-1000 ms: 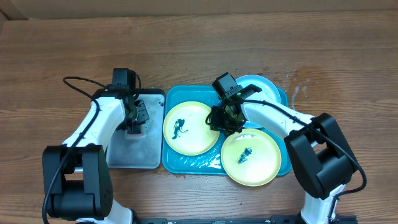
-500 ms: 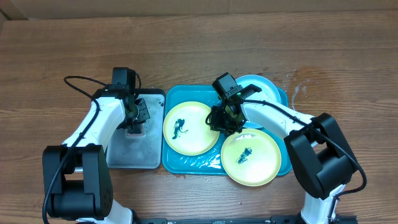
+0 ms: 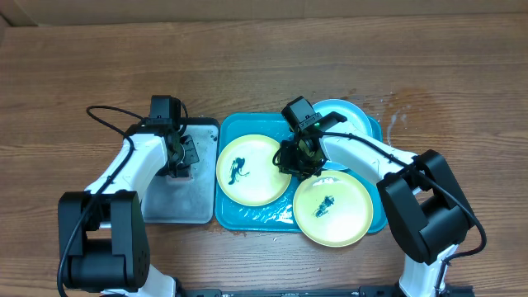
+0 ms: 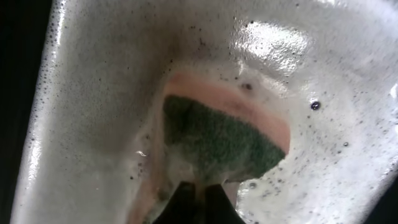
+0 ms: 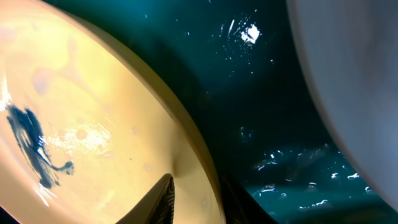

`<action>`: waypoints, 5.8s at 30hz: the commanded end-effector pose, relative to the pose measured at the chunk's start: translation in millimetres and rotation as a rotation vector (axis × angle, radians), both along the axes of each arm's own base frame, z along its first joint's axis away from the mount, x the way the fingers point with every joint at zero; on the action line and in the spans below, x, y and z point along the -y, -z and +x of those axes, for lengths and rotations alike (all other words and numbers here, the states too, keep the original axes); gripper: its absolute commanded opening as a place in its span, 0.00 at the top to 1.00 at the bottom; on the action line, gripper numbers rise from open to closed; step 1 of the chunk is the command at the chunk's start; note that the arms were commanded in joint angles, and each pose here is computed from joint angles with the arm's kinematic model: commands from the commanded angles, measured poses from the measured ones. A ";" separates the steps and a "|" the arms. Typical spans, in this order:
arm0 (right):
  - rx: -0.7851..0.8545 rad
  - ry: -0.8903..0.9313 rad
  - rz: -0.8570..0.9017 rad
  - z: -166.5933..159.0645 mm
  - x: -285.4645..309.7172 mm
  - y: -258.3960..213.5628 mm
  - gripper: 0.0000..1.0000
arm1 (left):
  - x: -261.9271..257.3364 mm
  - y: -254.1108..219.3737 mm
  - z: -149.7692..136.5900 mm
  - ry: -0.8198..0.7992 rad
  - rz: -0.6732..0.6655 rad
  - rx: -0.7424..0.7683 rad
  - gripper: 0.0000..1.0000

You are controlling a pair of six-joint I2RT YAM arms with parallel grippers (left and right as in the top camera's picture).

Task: Clean dirty plates on tray and stack at the side
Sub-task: 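Lift the sponge with the left gripper out of the soapy water, then scrub the held yellow plate's surface with the sponge in the left gripper, then move the sponge back over the grey tray with the left gripper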

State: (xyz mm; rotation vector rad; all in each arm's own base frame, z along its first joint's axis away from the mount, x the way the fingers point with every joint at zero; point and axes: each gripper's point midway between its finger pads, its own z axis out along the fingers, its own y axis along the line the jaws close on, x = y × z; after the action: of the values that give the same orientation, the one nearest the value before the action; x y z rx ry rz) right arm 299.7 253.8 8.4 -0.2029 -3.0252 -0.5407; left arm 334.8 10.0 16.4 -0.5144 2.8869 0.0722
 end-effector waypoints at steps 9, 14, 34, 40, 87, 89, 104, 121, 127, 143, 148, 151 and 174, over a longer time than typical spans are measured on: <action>-0.024 -0.007 -0.029 -5.0 1.6 12.1 0.75 | 5.8 -12.6 -11.5 -0.034 -0.056 -0.059 0.96; -0.027 -0.018 -0.033 -6.7 2.6 12.3 0.81 | 10.8 -61.1 -2.7 -0.004 -0.058 0.016 0.96; 0.104 -0.072 -0.187 13.7 26.7 -2.9 0.96 | 100.9 -110.6 -15.3 0.294 -0.309 0.122 0.96; 0.117 -0.072 -0.298 12.6 48.0 -8.5 0.96 | 132.2 -109.7 -12.4 0.372 -0.341 0.141 0.96; 0.088 -0.062 -0.333 6.1 55.9 -7.9 0.96 | 134.6 38.1 -34.6 0.111 -0.165 -0.268 0.96; 0.088 -0.062 -0.333 6.1 55.9 -7.9 0.96 | 120.5 38.6 -30.1 0.091 -0.121 -0.256 0.96; 0.092 -0.062 -0.331 7.0 55.3 -7.9 0.96 | 233.5 7.2 -10.7 0.242 -0.649 -0.162 0.96; 0.081 -0.064 -0.338 4.1 57.1 -7.8 0.96 | 288.0 32.5 -45.5 0.213 -0.736 -0.309 0.96; 0.067 -0.067 -0.346 0.8 59.4 -7.7 0.96 | 248.8 36.7 -17.9 0.116 -0.675 -0.254 0.96; 0.077 -0.065 -0.340 3.3 57.7 -7.8 0.96 | 112.9 28.5 6.9 0.063 0.005 -0.227 0.96; 0.082 -0.064 -0.337 4.5 57.0 -7.8 0.96 | 126.1 22.3 9.6 0.103 0.000 -0.216 0.96; 0.083 -0.064 -0.337 4.6 56.9 -7.8 0.96 | 148.1 13.8 11.8 0.156 -0.060 -0.213 0.96; 0.104 -0.108 -0.311 8.9 50.9 -10.7 0.96 | 78.5 -168.1 -28.1 0.066 0.058 -0.077 0.96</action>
State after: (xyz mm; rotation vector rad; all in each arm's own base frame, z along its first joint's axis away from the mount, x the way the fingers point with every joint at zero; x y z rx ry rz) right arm 301.4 200.7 11.9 -0.0902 -3.1462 -0.0690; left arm 305.8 -103.4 175.9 -0.3069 3.0164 0.0079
